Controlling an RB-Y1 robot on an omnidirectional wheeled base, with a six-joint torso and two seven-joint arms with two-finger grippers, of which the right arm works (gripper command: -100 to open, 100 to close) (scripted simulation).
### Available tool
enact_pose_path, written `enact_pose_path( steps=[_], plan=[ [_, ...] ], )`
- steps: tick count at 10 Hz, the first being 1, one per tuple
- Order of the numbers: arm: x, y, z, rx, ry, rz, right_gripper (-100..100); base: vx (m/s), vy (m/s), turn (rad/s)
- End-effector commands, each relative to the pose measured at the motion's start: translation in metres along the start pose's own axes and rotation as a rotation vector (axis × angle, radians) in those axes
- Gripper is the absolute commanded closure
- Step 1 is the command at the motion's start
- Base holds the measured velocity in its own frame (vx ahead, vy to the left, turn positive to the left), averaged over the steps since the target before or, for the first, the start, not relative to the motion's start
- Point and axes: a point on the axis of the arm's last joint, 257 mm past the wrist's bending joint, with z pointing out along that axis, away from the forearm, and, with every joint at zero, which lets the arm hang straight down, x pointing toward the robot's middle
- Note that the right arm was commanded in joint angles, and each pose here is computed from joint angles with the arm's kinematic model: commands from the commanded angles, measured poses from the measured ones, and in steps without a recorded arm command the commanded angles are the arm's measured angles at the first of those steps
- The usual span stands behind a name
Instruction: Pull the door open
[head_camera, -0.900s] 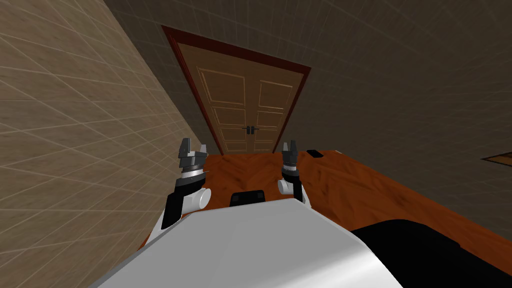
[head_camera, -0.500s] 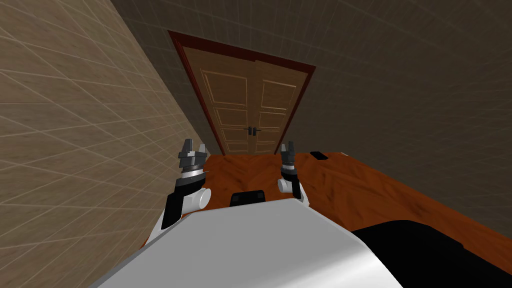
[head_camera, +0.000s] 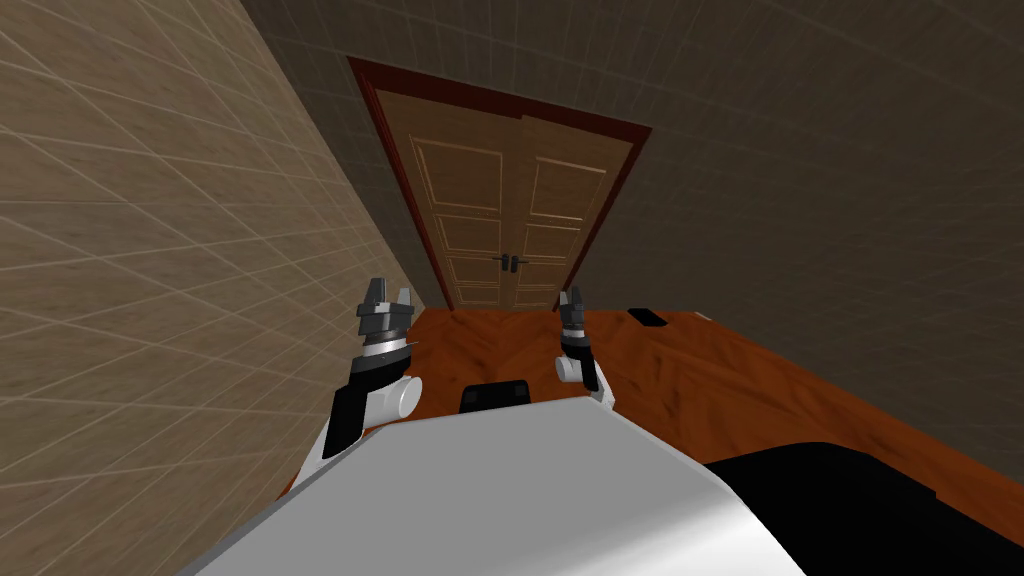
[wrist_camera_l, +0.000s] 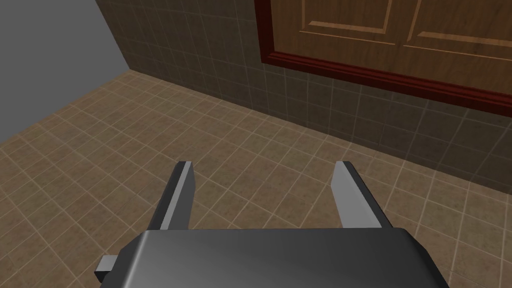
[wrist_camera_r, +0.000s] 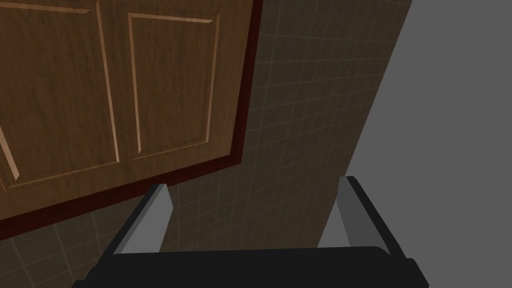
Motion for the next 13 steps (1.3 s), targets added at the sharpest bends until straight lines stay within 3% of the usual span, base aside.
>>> enact_pose_path(
  steps=[1, 5, 13],
  plan=[
    [0.0, -0.015, -0.0015, 0.025, 0.007, 0.004, -100, 0.082, 0.011, 0.096],
    [-0.005, -0.046, -0.0049, 0.076, 0.017, 0.007, -100, 0.085, 0.007, 0.084],
    [-0.034, -0.134, -0.0172, 0.228, 0.017, 0.008, -100, 0.09, 0.007, 0.115]
  ],
)
